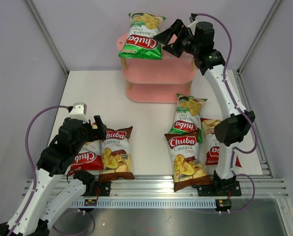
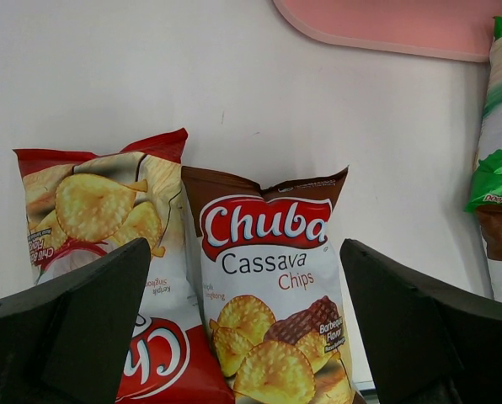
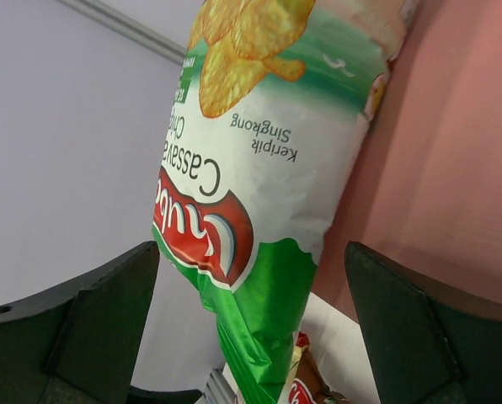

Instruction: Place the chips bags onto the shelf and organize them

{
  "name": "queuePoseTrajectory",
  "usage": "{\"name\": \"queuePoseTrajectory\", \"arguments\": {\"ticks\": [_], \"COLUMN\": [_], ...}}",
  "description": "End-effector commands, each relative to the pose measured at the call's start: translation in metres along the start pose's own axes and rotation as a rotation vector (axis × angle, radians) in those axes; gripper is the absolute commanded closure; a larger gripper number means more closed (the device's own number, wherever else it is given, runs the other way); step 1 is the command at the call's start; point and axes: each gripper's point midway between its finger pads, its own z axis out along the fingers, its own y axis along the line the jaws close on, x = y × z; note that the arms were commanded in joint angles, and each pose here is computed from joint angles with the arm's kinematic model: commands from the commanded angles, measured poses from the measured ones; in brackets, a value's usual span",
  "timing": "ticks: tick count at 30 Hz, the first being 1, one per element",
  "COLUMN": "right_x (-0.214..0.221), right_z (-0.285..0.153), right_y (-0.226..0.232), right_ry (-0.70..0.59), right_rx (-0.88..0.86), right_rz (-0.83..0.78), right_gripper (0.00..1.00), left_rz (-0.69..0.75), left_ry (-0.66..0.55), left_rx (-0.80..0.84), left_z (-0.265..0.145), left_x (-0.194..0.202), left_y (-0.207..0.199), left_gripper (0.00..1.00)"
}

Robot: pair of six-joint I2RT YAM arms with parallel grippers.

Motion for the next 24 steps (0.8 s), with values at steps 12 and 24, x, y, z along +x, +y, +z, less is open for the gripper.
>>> {"name": "queuePoseTrajectory", "arguments": {"ticks": [12,24], "right_x": [-0.053,0.083], "right_z": [-0.170,-0.304], "right_y": [0.010,0.001], "right_ry": [-0.253,-0.184], "right_rx": [0.403,0.322], "right_rz": [-0.380,-0.398], "right_gripper": [0.00,0.01], "left_rz": [-0.211,-0.305], "left_ry": [0.063,0.215], "left_rx": [0.411,0.751], "left_z": [0.022,0.097], "left_x": [-0.015,0.001], "left_y": [-0.096,-0.242], "left_gripper": [0.01,0.01]}}
